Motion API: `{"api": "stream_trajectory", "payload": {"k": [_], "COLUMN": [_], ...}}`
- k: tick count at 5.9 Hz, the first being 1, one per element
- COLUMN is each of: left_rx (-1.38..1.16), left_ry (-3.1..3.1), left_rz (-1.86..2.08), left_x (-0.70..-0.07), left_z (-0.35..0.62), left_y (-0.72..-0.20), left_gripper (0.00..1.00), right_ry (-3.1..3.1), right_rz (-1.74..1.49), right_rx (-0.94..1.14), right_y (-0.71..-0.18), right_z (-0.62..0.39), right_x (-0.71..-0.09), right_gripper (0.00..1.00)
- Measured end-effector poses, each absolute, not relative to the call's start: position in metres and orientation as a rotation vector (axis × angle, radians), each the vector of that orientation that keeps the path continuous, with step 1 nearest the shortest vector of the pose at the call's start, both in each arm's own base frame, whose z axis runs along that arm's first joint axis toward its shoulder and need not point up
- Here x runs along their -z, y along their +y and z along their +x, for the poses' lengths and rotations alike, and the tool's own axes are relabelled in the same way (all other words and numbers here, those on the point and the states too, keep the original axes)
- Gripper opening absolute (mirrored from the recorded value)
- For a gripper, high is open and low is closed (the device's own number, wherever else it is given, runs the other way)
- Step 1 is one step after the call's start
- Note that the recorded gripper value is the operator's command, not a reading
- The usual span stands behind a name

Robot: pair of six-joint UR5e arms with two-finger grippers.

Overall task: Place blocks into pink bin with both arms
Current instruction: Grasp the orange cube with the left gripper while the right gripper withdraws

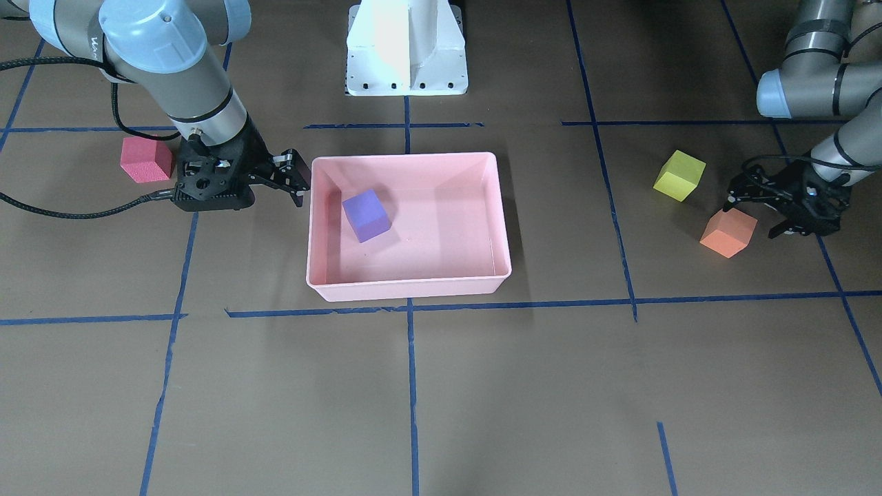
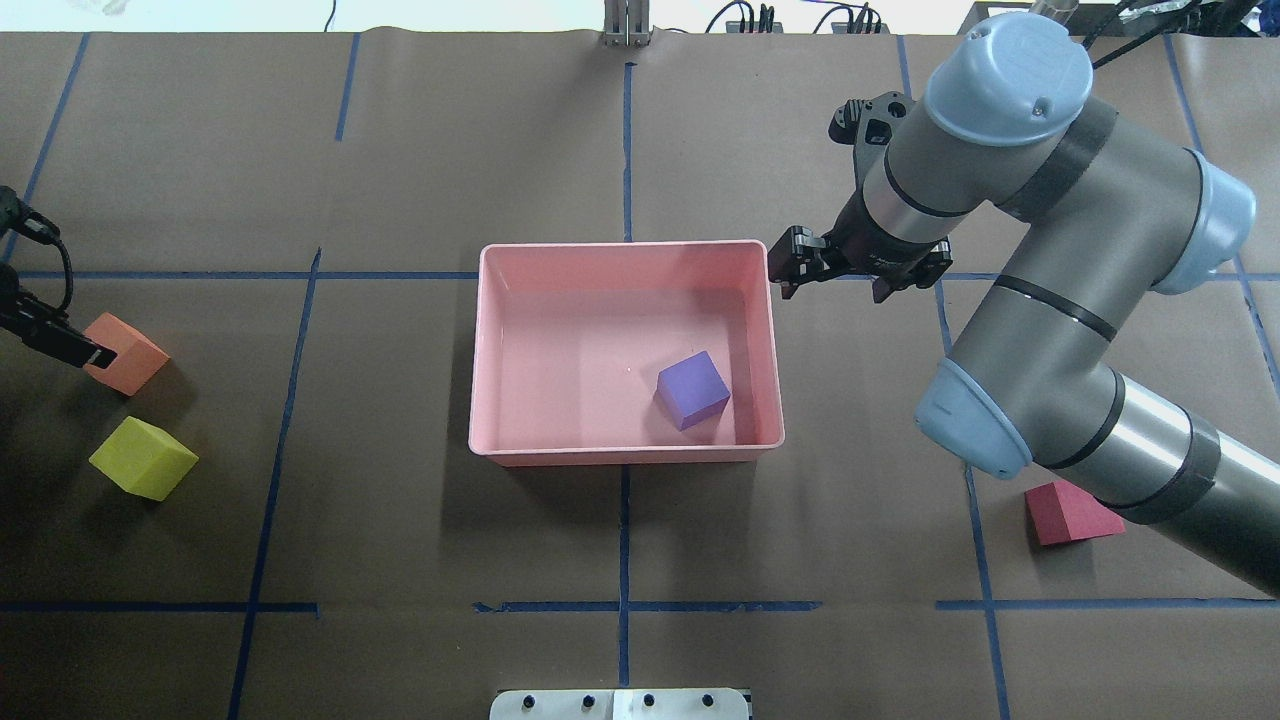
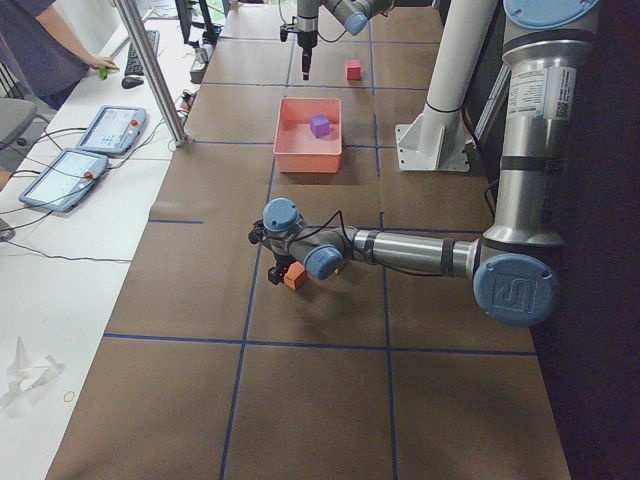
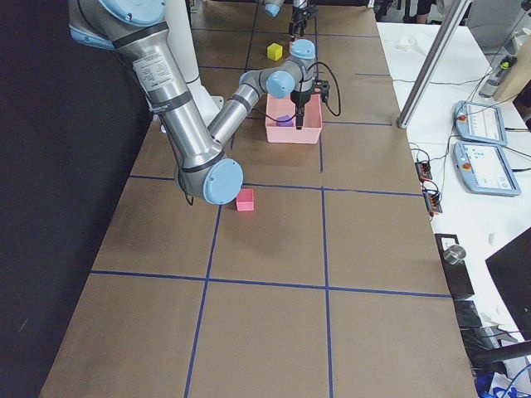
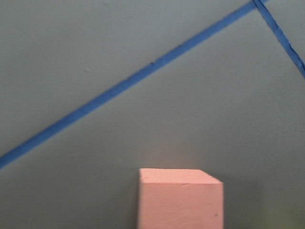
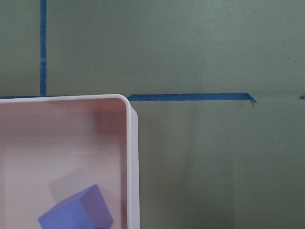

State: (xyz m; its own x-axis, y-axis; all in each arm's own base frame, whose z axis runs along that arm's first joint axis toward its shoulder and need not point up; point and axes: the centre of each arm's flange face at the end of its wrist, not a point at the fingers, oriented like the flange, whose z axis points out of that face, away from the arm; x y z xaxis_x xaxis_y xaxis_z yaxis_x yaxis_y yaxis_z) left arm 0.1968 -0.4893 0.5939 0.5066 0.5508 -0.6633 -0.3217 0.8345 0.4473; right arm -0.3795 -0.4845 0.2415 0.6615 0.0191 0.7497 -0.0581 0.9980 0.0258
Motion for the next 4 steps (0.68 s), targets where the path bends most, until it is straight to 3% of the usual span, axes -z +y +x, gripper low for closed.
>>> {"api": "stream_trajectory", "payload": {"k": [1,2,3,4], "left_rx": [-0.536,-0.531,-0.525,-0.523], "left_ry": [0.898,0.898,0.899,0.898], "left_rz": [0.263,0.244,0.232,0.228], "left_x": [-0.6,-0.605,-0.607,-0.607], "left_z": [0.208,0.217,0.223,0.226], "left_y": [-0.491,-0.495,-0.497,-0.498], "left_gripper": [1.0,0.72,0.59,0.55], "right_ry": [-0.842,-0.84,-0.84,-0.838], "right_rz": [0.045,0.044,0.044,0.043], "right_rx": [-0.044,-0.045,-0.045,-0.045], "right_y": [-0.484,-0.484,-0.484,-0.484], "right_z": [-0.379,-0.378,-0.378,-0.378], "right_x": [-0.245,-0.247,-0.248,-0.249], "right_gripper": [1.0,1.0,1.0,1.0]}}
